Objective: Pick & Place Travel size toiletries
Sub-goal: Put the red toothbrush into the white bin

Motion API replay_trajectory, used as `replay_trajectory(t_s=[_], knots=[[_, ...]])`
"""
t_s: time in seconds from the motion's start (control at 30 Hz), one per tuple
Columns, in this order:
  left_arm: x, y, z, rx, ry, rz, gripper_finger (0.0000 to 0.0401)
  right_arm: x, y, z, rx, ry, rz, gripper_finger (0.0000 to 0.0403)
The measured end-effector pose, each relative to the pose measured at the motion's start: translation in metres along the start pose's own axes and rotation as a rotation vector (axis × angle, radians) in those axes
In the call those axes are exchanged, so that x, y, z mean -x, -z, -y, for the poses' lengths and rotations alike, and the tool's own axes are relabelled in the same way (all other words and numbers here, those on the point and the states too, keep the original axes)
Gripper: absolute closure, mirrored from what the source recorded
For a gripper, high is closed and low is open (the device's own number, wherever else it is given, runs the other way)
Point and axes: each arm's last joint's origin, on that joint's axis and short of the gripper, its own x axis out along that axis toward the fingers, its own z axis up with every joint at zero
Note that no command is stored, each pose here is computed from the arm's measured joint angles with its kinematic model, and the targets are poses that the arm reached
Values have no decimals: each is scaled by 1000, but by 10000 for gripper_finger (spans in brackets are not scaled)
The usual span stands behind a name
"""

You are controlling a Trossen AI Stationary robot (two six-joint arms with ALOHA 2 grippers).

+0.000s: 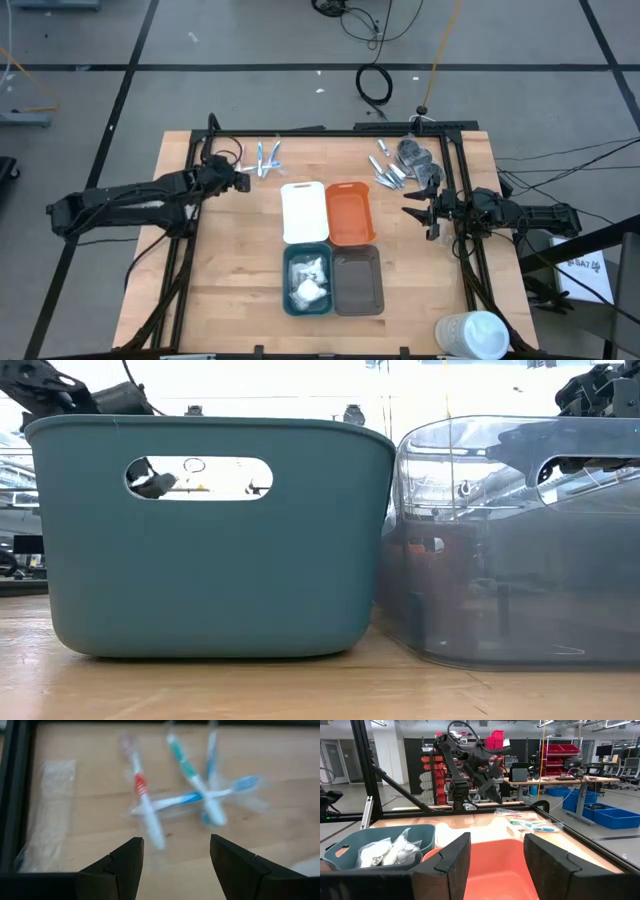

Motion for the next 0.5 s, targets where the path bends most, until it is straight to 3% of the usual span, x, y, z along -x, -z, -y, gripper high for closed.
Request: replay_trajectory(t_s=[0.2, 0.5], knots=[[-22, -3, -4, -5, -89, -57, 176, 0, 0, 0, 0, 0, 0, 230], [-48, -1, 3, -41, -119, -79, 176, 0, 0, 0, 0, 0, 0, 228]])
